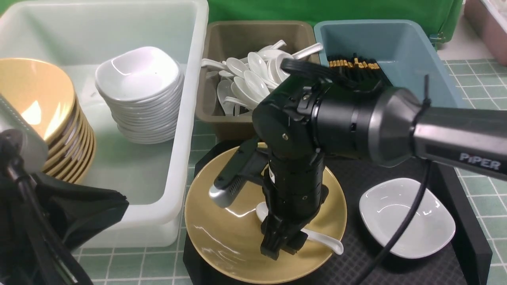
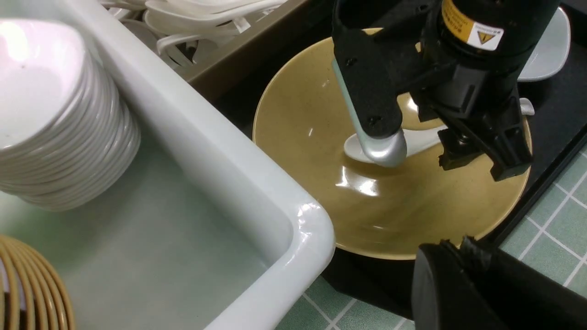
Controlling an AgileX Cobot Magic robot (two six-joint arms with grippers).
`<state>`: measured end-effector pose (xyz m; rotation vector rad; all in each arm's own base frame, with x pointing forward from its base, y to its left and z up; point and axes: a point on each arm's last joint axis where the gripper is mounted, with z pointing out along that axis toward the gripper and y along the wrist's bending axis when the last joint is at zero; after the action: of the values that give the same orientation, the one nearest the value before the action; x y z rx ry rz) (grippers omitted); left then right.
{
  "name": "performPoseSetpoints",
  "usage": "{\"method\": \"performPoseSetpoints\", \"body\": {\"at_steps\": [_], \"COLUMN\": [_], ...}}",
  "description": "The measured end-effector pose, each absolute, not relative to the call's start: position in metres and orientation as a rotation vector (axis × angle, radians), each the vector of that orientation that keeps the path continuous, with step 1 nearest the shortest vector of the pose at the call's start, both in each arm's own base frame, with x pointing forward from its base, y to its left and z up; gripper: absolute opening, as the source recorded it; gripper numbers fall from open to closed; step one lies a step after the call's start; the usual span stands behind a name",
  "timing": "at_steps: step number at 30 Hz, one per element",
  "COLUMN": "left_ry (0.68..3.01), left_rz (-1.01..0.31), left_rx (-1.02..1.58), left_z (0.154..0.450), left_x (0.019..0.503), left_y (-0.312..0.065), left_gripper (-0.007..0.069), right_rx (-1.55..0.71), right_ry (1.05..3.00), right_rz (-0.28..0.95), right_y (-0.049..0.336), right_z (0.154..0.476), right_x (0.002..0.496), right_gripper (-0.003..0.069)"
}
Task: On blue table put chopsticks spoon bowls plates into blue grey white boxes.
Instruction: 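Reach down and grasp the white spoon resting in the bowl with the right gripper, then place the white spoon into the bin of spoons with the right gripper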
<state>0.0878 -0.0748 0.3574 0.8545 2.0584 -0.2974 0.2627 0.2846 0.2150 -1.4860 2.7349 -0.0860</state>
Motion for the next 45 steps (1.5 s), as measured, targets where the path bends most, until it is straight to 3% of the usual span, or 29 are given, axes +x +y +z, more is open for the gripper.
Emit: {"method": "performPoseSetpoints", "body": {"at_steps": [4,6,7,9,11,15,19,24,29,34,38,40,45], "left_ry": [2.058,2.057,2.057,2.053,2.045,2.007,1.915,1.853,1.904,1.986,2.048,2.073,2.134], "left_rz": [-0.296,-0.292,-0.292,-0.288,-0.288,-0.304,-0.289,-0.26,-0.242,-0.217,-0.2,-0.192,-0.201], "left_rx": [0.855,0.855,0.855,0.855,0.853,0.841,0.827,0.799,0.795,0.819,0.817,0.815,0.802], "left_z": [0.357,0.357,0.357,0.358,0.358,0.361,0.367,0.365,0.349,0.333,0.326,0.325,0.321], "left_x": [0.088,0.088,0.088,0.088,0.089,0.09,0.101,0.126,0.149,0.161,0.162,0.161,0.159], "left_y": [-0.075,-0.075,-0.075,-0.074,-0.075,-0.076,-0.084,-0.105,-0.126,-0.137,-0.137,-0.136,-0.134], "left_gripper": [0.0001,0.0001,0.0001,0.0001,0.0001,0.0001,0.0001,0.0001,0.0001,0.0001,0.0001,0.0001,0.0001], "right_rx": [-1.494,-1.495,-1.496,-1.49,-1.475,-1.424,-1.299,-1.028,-0.784,-0.64,-0.59,-0.581,-0.534], "right_ry": [2.747,2.748,2.748,2.739,2.719,2.64,2.506,2.331,2.174,2.081,2.061,2.05,2.09], "right_rz": [-0.094,-0.097,-0.099,-0.106,-0.119,-0.173,-0.228,-0.167,-0.039,0.042,0.066,0.073,0.067], "right_y": [0.286,0.286,0.286,0.287,0.288,0.291,0.291,0.278,0.264,0.252,0.247,0.245,0.238], "right_z": [0.209,0.207,0.206,0.209,0.214,0.233,0.276,0.319,0.336,0.331,0.308,0.297,0.289], "right_x": [0.264,0.264,0.264,0.266,0.269,0.28,0.301,0.341,0.376,0.407,0.43,0.439,0.447], "right_gripper": [0.0373,0.0295,0.0295,0.0189,0.0148,0.014,0.012,0.012,0.012,0.012,0.0146,0.0201,0.0448]}}
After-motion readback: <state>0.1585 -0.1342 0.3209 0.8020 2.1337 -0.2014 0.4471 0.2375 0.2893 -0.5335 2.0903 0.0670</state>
